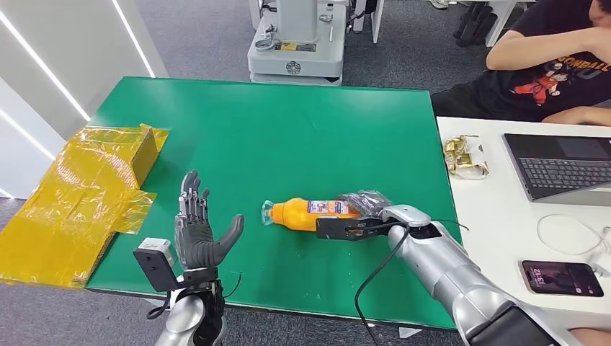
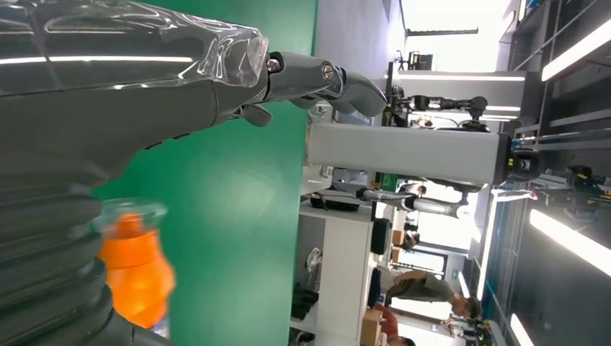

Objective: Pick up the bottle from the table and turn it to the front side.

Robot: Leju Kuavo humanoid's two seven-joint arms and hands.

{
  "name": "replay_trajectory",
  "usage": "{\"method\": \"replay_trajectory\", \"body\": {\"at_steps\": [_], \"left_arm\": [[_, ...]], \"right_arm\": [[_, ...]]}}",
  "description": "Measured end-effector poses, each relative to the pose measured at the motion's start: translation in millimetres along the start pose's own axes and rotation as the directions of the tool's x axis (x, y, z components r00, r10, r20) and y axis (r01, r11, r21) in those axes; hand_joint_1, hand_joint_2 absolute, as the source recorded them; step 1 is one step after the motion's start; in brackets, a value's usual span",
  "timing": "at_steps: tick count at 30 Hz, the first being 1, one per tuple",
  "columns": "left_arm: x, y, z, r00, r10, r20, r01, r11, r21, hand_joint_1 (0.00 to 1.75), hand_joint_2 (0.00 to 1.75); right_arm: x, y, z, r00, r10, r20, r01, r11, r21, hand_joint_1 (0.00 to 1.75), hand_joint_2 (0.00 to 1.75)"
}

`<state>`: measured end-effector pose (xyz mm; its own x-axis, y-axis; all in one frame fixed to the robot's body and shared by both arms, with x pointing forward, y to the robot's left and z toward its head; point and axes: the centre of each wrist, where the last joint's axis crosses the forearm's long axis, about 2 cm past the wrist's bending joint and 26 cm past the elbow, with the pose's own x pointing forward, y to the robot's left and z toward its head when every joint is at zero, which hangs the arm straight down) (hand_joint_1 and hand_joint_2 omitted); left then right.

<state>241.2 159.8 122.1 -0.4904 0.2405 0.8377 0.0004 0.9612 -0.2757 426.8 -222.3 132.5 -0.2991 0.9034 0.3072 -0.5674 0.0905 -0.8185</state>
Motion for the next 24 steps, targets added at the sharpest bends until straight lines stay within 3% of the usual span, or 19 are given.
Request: {"method": "replay_trajectory", "body": {"at_steps": [6,11,15,19,24], "left_arm": [[1.1,-0.9,3.4,1.0,-0.007,-0.001,0.007,1.0,0.01,0.0,1.75],[1.0,-1.4,5.7,1.0,-0.012,-0.006,0.012,1.0,0.02,0.0,1.75],[0.9,-1.5,6.8,1.0,-0.017,-0.005,0.017,1.0,0.023,0.0,1.75],[0.8,-1.5,7.4,1.0,-0.021,-0.001,0.021,0.999,0.026,0.0,1.75],[-0.1,-1.7,7.3,1.0,-0.018,0.008,0.017,1.0,0.026,0.0,1.75]], "right_arm": [[13.5,5.4,-0.9,0.994,-0.073,0.086,0.094,0.957,-0.276,1.75,1.75],[31.3,2.9,-0.5,0.963,-0.173,0.207,0.253,0.843,-0.474,1.75,1.75],[43.0,5.0,2.9,0.923,-0.201,0.327,0.366,0.718,-0.593,1.75,1.75],[52.8,9.2,8.9,0.904,-0.147,0.402,0.405,0.598,-0.691,1.75,1.75],[65.9,21.3,14.8,0.878,-0.092,0.469,0.439,0.545,-0.715,1.75,1.75]]}}
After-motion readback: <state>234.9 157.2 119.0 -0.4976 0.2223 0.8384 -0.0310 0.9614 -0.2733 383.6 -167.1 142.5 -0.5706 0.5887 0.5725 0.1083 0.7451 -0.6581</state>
